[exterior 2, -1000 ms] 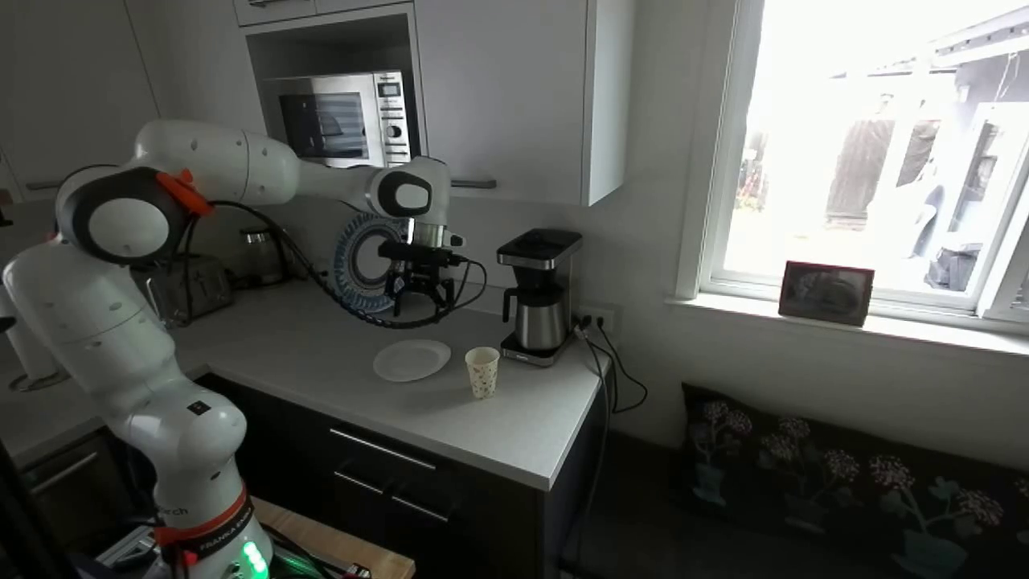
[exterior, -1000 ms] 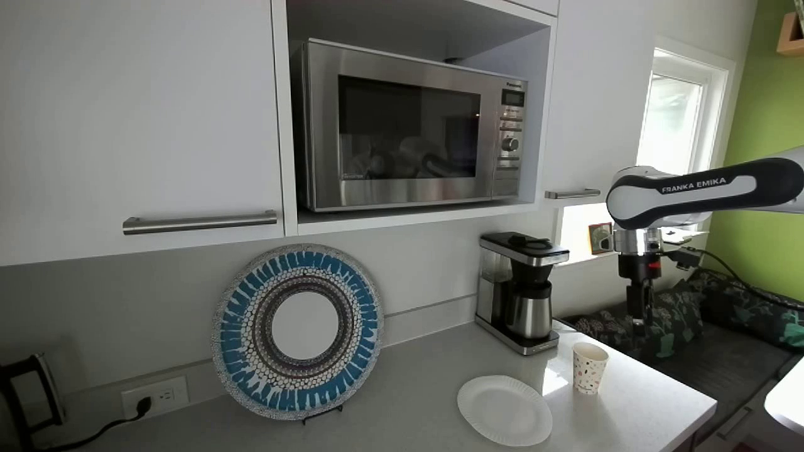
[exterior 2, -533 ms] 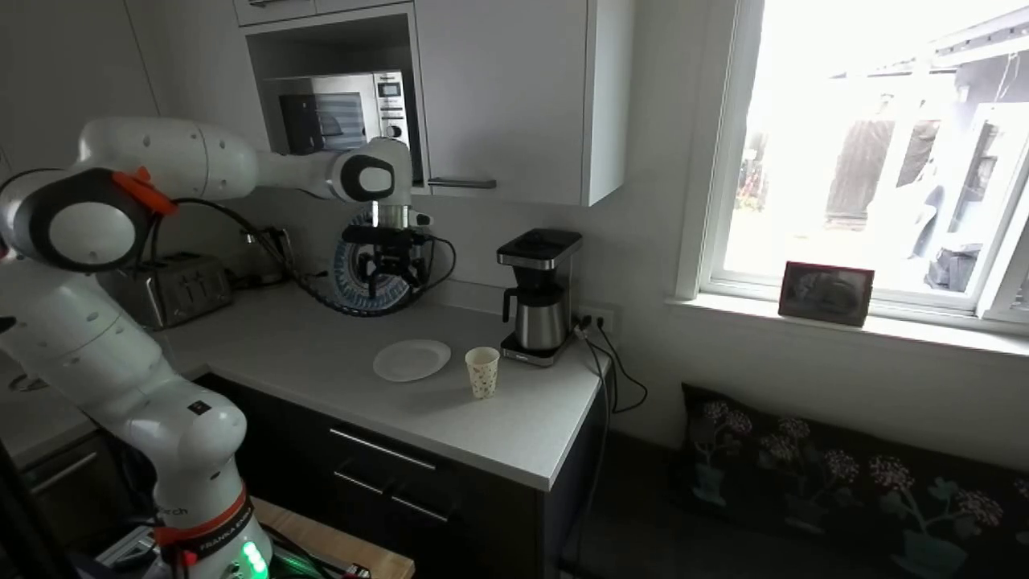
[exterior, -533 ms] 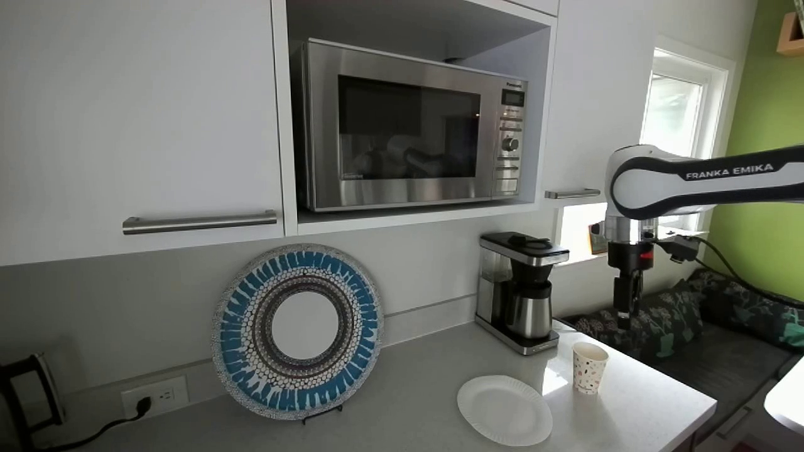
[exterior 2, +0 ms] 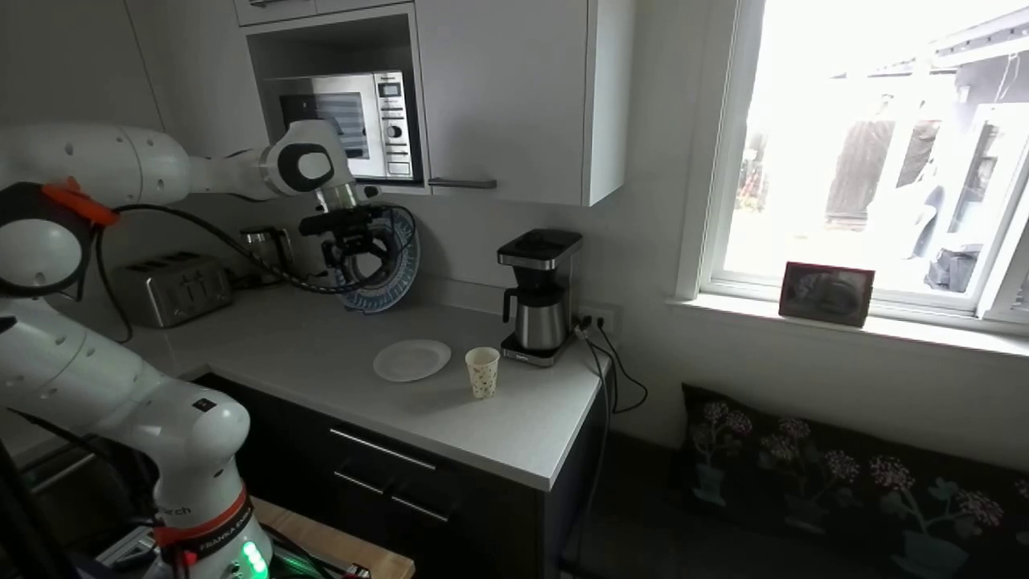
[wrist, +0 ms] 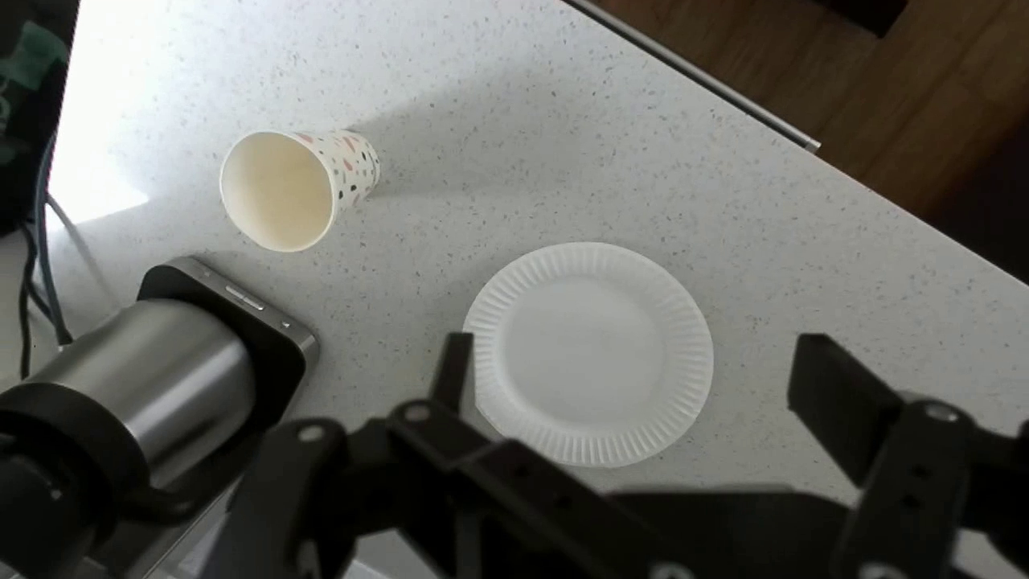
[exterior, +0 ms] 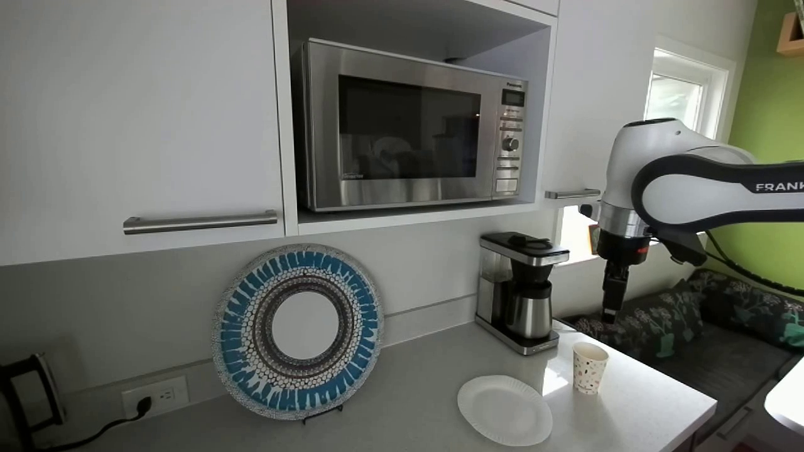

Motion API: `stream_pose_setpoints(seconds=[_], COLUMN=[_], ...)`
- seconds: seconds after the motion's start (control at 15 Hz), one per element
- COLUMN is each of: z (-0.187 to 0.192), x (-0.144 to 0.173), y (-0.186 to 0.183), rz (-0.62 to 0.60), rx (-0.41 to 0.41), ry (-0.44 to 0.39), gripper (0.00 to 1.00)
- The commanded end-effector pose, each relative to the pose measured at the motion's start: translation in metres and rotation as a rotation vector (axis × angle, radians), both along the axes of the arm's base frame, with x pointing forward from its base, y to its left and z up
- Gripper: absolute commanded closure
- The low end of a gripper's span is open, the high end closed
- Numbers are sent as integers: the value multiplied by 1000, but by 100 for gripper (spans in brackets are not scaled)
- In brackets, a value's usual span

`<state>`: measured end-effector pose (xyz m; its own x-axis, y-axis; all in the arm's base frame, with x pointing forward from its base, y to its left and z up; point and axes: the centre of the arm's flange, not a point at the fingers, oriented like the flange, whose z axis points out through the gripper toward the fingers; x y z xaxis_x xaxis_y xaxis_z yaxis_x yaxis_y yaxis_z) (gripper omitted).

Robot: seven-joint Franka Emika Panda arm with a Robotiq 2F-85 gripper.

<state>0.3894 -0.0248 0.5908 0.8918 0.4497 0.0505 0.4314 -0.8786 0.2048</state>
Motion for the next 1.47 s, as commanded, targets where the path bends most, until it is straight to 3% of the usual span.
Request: stream_pose_setpoints(seconds=[0.0,0.2,0.33,0.6,1.07,1.33,1.4], z=[-1,1,9,27,60,96,84], x=[0,-1,0,4,3,-5,3], y=[0,0,2,10,31,39,43], rz=[0,22,89,213,507,664,592], rx=[0,-24,-151,-323,-538,-620,-583], ry=[-1,-14,-60,-108,-162,-278,-232], gripper=[0,0,0,0,0,0,0])
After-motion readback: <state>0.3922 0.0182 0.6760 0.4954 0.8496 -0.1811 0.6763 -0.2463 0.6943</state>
